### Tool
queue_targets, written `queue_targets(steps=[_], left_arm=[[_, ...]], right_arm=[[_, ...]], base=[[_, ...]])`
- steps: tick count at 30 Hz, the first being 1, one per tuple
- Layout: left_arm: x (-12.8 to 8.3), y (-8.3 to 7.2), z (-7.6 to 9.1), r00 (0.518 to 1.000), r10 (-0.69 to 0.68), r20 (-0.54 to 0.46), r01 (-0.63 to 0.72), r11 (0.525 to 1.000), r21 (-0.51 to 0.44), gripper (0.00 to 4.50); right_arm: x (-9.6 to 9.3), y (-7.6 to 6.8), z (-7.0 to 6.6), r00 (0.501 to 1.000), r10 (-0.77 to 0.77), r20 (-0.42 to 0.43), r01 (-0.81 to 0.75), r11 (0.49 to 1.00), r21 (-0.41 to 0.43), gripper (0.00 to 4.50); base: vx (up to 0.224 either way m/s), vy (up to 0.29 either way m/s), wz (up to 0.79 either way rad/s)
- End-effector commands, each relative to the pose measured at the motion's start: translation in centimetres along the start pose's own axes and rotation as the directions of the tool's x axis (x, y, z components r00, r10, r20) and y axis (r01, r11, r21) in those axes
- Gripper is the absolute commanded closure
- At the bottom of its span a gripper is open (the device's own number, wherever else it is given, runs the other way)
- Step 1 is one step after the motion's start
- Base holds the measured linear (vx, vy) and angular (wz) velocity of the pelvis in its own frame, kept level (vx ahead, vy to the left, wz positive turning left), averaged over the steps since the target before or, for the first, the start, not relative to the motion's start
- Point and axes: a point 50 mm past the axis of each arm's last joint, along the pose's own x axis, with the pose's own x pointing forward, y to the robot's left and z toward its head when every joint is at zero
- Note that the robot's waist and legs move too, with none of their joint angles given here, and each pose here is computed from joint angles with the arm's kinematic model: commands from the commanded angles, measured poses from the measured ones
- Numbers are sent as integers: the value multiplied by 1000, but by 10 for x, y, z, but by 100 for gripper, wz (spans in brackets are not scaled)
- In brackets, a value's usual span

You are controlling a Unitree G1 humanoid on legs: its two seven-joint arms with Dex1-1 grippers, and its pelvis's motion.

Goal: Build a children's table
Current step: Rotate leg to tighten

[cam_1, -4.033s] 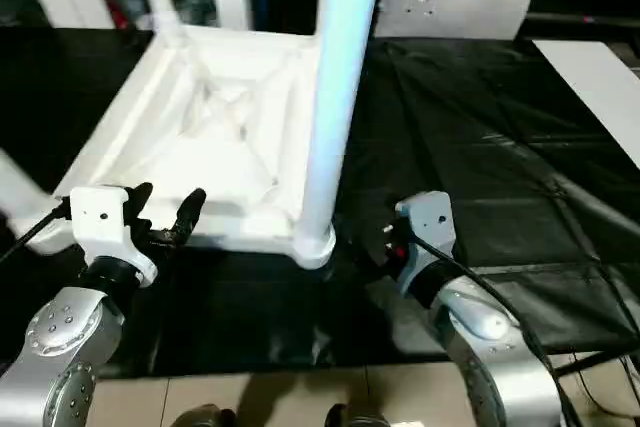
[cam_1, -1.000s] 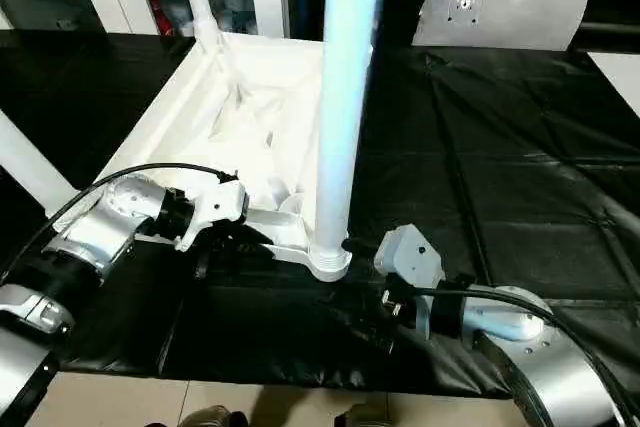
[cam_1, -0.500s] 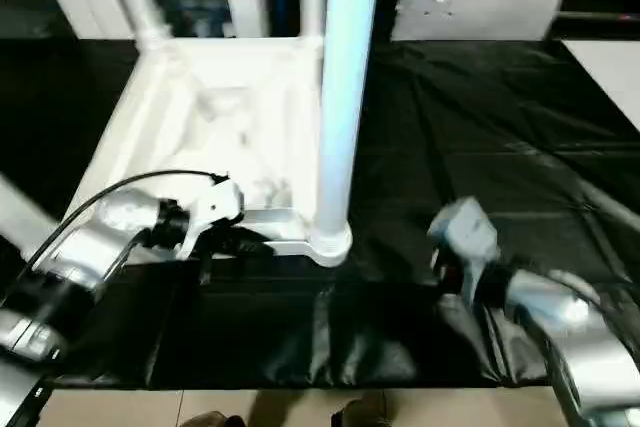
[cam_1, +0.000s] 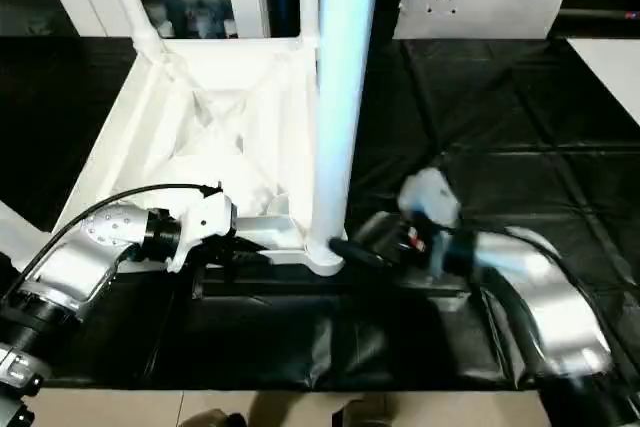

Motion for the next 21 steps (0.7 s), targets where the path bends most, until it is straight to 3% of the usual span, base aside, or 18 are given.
queue_targets(steps=[1, 5, 21], left_arm=[[4, -5, 8, 998, -42, 53, 40, 998, 39, 450], [5, -6, 8, 998, -59, 29, 57, 996, 63, 450], [4, -2, 8, 996, -84, 3, 84, 995, 61, 450]], right_arm=[[2, -1, -2, 999, 39, -16, -39, 999, -7, 89], [6, -6, -5, 994, 97, -48, -97, 995, -8, 125], [16, -11, -11, 978, 205, -42, -202, 977, 69, 252]], base=[[0, 0, 0], [0, 0, 0], [0, 0, 0]])
